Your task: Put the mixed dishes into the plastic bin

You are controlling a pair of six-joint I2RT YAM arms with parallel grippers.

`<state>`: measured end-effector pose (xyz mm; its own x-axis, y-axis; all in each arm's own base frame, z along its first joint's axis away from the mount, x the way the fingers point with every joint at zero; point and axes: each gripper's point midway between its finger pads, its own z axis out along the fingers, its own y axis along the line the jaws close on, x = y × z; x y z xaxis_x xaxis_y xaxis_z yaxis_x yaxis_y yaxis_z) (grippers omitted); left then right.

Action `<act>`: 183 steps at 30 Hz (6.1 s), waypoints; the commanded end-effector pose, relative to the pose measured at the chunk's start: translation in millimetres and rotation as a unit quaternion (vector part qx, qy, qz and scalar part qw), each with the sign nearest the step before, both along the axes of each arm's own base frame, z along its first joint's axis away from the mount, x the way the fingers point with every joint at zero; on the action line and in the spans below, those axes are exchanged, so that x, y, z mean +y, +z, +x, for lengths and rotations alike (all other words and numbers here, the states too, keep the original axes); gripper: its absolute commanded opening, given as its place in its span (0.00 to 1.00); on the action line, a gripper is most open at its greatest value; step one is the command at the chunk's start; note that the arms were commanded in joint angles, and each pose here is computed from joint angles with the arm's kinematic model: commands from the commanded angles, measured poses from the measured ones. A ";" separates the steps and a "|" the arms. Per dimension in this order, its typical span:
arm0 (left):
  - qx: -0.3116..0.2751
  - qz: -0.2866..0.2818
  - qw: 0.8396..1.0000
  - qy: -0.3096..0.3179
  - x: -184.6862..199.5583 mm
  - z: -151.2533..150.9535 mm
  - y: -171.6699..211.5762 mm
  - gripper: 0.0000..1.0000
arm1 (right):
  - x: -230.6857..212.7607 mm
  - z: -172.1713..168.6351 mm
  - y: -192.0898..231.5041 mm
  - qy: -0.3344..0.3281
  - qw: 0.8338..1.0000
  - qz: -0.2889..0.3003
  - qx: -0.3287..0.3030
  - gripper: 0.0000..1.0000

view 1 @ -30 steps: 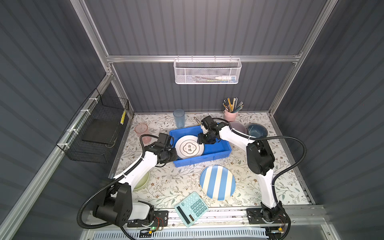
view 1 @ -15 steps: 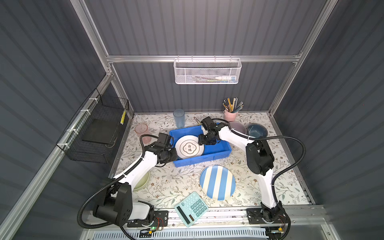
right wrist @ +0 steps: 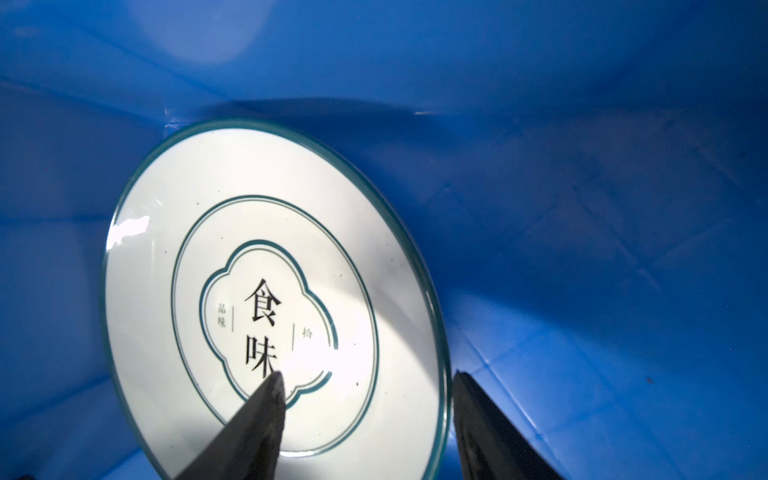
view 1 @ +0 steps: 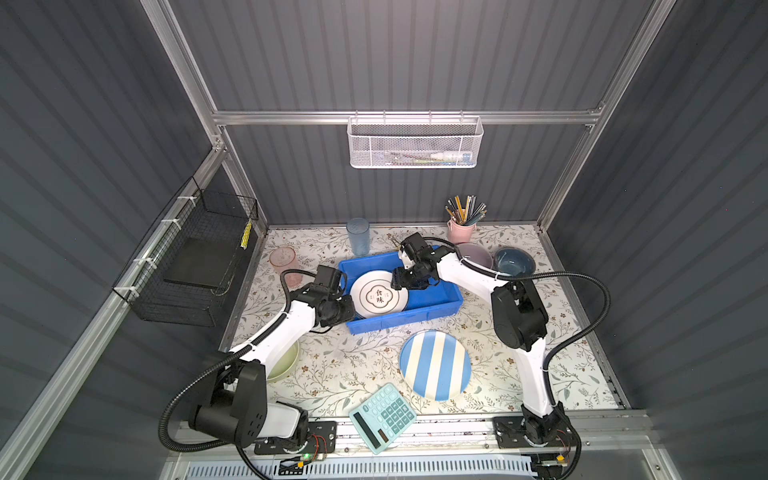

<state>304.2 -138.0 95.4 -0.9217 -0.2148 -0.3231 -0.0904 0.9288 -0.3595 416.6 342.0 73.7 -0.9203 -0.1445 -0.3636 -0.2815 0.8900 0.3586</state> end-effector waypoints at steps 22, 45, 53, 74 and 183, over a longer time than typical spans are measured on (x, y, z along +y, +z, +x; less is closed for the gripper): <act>-0.052 -0.008 0.994 -0.096 -12.2 -6.2 70.1 0.65 | -54.6 -30.3 88.3 -0.010 0.997 -0.014 -0.070 0.70; -0.063 -0.006 0.951 -0.301 -107.1 -101.0 47.0 0.65 | -187.9 -194.2 70.2 -0.112 0.992 -0.017 -0.047 0.69; -0.034 -0.001 0.945 -0.326 -135.2 -118.6 18.3 0.56 | -199.6 -221.7 31.9 -0.143 0.990 -0.011 0.003 0.61; 0.009 0.015 0.947 -0.319 -154.6 -120.2 -38.7 0.38 | -189.7 -254.3 -35.6 -0.142 0.984 0.022 0.101 0.54; 0.065 0.033 0.945 -0.319 -167.4 -120.2 -79.0 0.17 | -173.1 -250.8 -20.5 -0.116 0.971 0.203 0.047 0.34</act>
<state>190.8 -306.8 28.7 -0.8819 0.4035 -0.2436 0.4668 0.8195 -0.3323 162.8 147.7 34.4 -0.9451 0.2316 -0.2306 0.0478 0.7959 0.6036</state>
